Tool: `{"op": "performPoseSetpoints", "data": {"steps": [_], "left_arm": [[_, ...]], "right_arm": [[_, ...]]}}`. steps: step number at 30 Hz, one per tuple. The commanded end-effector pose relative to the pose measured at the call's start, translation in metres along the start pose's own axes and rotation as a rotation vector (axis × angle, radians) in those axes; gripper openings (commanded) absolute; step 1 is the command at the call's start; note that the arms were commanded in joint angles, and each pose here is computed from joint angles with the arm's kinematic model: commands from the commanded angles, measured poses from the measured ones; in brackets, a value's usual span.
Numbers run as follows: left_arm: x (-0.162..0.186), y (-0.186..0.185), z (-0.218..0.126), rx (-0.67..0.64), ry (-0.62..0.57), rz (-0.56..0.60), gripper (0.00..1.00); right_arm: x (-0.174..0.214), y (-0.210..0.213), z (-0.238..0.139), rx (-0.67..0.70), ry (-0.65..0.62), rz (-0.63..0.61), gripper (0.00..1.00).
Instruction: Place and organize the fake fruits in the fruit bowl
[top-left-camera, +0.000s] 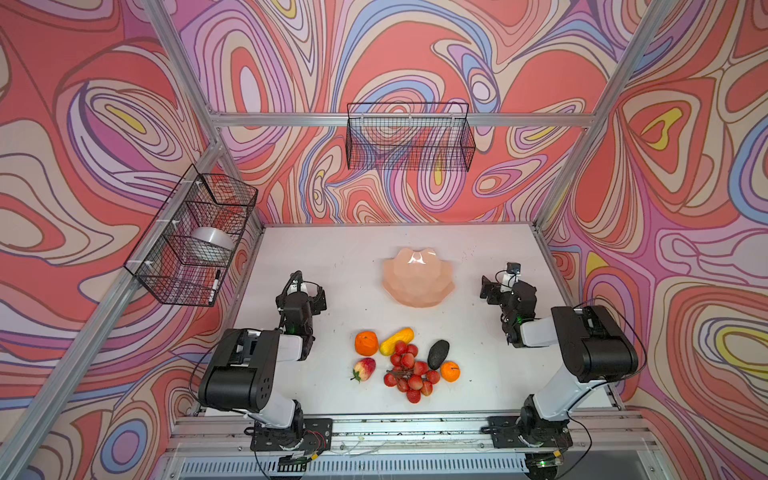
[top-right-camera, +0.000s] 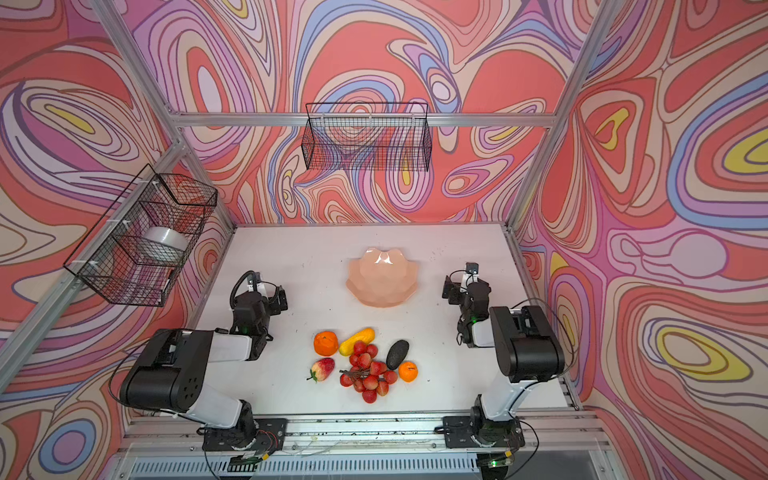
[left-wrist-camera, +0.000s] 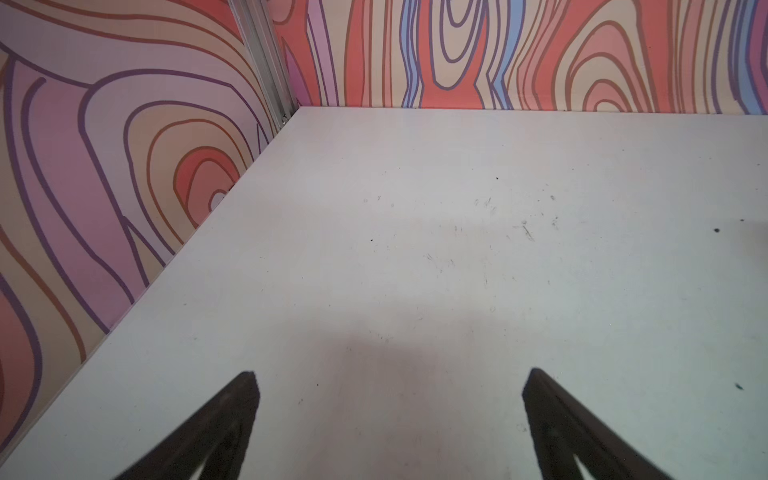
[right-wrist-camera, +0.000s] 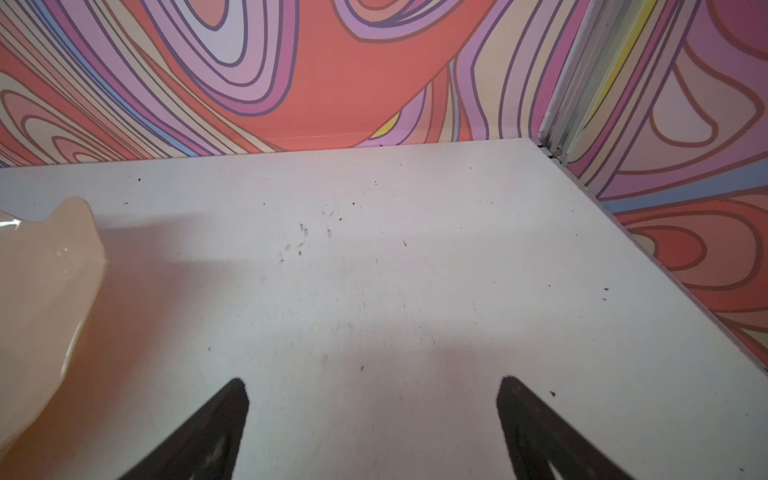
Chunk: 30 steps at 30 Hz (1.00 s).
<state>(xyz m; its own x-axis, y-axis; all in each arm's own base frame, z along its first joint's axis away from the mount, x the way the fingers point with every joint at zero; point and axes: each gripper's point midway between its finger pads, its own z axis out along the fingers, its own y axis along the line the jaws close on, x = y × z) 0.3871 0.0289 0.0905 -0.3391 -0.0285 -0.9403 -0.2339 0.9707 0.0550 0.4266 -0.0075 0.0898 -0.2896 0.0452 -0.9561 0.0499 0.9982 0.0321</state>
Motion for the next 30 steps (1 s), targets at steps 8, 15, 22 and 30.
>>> {"op": "performPoseSetpoints", "data": {"steps": [8, 15, 22, 30], "left_arm": [[-0.0015, 0.0013, 0.0009, 0.0, -0.008, 0.002, 1.0], [-0.0014, 0.001, 0.0014, -0.001, -0.005, 0.004, 1.0], [-0.0013, -0.0004, 0.0018, 0.008, -0.003, 0.006, 1.0], [-0.0003, -0.002, 0.0023, 0.018, 0.002, 0.01, 1.0]], "right_arm": [[-0.003, 0.002, 0.0022, -0.01, -0.004, 0.0, 0.98], [-0.0028, 0.0021, 0.0026, -0.01, -0.001, 0.001, 0.98], [-0.0029, 0.0022, 0.0025, -0.012, -0.002, 0.002, 0.99], [-0.0038, 0.0016, 0.0017, -0.008, -0.007, 0.0, 0.98]]}}
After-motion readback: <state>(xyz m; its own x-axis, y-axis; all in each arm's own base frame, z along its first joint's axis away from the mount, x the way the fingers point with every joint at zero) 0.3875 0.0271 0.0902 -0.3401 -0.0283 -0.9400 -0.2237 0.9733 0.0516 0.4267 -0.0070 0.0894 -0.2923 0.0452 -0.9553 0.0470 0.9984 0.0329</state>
